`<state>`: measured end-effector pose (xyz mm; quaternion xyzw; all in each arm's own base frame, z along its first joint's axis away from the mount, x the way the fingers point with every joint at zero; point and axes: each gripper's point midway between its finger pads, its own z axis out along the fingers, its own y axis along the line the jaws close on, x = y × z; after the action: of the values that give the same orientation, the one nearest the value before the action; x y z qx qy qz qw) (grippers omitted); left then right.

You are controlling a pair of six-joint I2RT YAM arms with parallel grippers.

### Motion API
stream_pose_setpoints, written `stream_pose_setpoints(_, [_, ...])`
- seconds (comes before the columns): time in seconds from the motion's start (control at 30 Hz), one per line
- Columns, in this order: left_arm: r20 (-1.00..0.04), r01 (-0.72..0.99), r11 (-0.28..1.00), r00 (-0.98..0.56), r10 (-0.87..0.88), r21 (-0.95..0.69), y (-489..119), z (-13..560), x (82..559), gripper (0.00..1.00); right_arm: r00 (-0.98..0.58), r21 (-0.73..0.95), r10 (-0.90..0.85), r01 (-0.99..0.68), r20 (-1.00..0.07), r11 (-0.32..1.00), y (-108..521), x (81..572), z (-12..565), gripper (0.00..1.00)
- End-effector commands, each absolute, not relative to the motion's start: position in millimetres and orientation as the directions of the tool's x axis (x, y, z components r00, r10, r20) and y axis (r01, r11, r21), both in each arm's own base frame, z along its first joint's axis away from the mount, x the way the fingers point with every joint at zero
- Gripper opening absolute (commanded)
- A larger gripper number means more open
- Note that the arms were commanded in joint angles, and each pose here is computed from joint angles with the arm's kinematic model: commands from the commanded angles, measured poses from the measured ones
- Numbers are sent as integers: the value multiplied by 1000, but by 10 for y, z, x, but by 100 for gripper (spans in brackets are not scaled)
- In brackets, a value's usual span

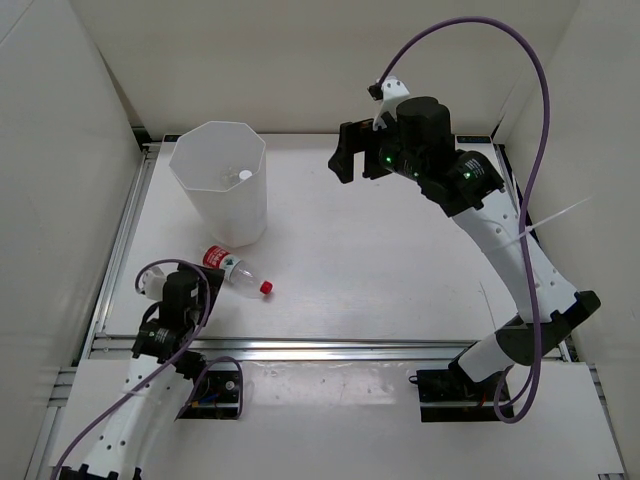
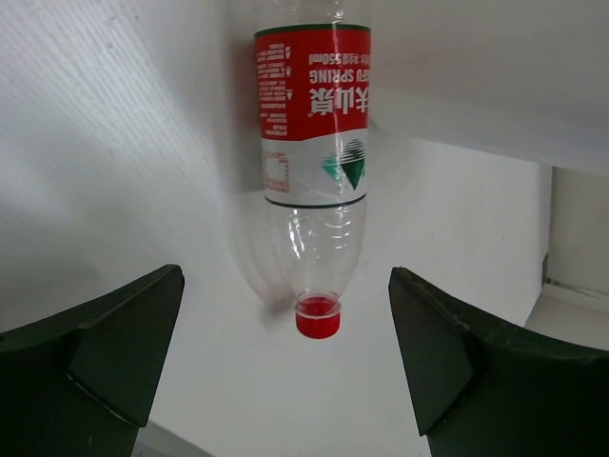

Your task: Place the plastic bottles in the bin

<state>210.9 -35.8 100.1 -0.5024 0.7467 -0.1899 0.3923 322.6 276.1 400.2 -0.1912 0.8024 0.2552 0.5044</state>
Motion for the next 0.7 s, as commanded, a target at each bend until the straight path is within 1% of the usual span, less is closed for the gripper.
stream_pose_setpoints(0.0, [-387, -544, 407, -157, -909, -734, -403, 1063, 2275, 100, -408, 210, -53, -571, -912, 793, 2720, 3183, 4060, 100])
stream_pose_setpoints(0.13, [-365, -547, 395, -168, -916, -738, -437, 778, 2276, 100, -403, 210, -49, -572, -914, 793, 2641, 3084, 4116, 100])
stream_pose_setpoints(0.2, [-364, -524, 390, -157, -918, -757, -440, 748, 2292, 100, -417, 209, -60, -569, -907, 795, 2607, 3042, 4070, 100])
stream_pose_setpoints(0.23, [-358, -542, 379, -149, -922, -750, -411, 630, 2266, 100, -415, 209, -59, -570, -908, 795, 2587, 3016, 4078, 100])
stream_pose_setpoints(0.27, [-358, -541, 379, -148, -922, -751, -409, 591, 2259, 100, -407, 210, -52, -572, -912, 793, 2564, 2988, 4124, 100])
stream_pose_setpoints(0.3, [-333, -534, 353, -137, -933, -768, -430, 590, 2267, 100, -412, 206, -56, -564, -910, 800, 2545, 2989, 4104, 100])
stream_pose_setpoints(0.37, [-324, -560, 345, -140, -936, -754, -423, 448, 2221, 100, -408, 202, -53, -557, -912, 806, 2486, 2946, 4125, 100])
stream_pose_setpoints(0.47, [-327, -543, 331, -109, -939, -772, -393, 453, 2264, 100, -403, 192, -62, -561, -913, 805, 2452, 2911, 4135, 100])
stream_pose_setpoints(0.67, [-321, -545, 332, -119, -940, -770, -421, 344, 2307, 100, -408, 166, -90, -549, -908, 819, 2337, 2839, 4120, 100])
